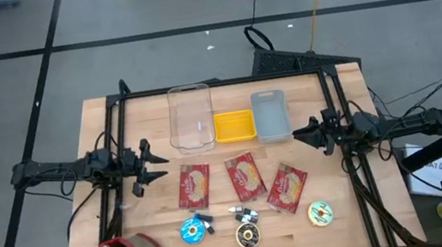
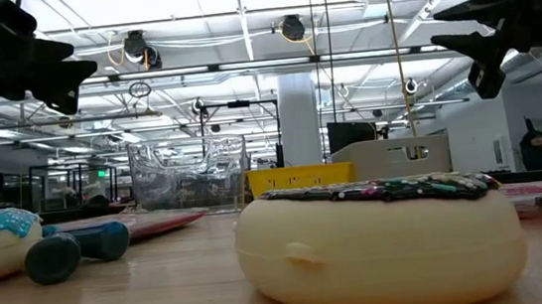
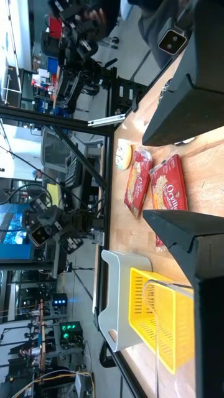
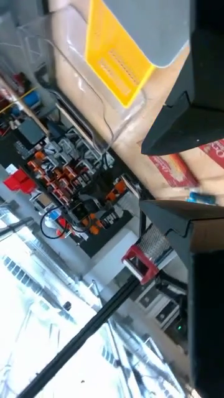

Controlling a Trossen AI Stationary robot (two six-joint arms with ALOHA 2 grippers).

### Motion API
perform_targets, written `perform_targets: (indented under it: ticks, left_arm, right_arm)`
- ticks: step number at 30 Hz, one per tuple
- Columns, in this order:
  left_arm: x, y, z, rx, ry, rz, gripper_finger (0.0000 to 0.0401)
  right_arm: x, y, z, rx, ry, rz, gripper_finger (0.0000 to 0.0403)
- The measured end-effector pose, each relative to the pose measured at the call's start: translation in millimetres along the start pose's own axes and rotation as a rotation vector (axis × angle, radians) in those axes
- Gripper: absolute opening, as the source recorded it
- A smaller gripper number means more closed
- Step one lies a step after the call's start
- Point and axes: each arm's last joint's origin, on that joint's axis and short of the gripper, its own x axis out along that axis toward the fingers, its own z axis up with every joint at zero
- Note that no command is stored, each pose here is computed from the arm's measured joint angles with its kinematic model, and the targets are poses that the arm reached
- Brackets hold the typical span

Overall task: Pick & Place Food Item
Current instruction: Put the right red popcorn bag into the gray bin

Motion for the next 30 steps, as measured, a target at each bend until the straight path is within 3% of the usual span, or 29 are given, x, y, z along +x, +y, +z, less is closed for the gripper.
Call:
perform_targets:
  ticks: [6,11,14,23,30]
  left_arm:
    - [0.0,0.0,-0.1,0.0,0.0,0.0,0.0179]
    - [0.0,0.0,-0.1,0.0,0.0,0.0,0.018]
    - [0.0,0.0,-0.1,0.0,0.0,0.0,0.018]
    - [0.0,0.0,-0.1,0.0,0.0,0.0,0.018]
    - [0.0,0.0,-0.1,0.0,0.0,0.0,0.018]
  right_arm:
    - [0.0,-0.2,2.8,-0.092,-0.059,-0.04,0.0116]
    - [1.4,14.5,-3.5,0.001,0.081,0.195,0.0116]
    - [2.2,26.9,-8.6,0.028,0.09,0.269,0.0116]
    - [3.1,64.2,-28.0,-0.119,0.018,0.436,0.0116]
    - [11.5,74.0,-54.0,-0.343,0.127,0.462,0.0116]
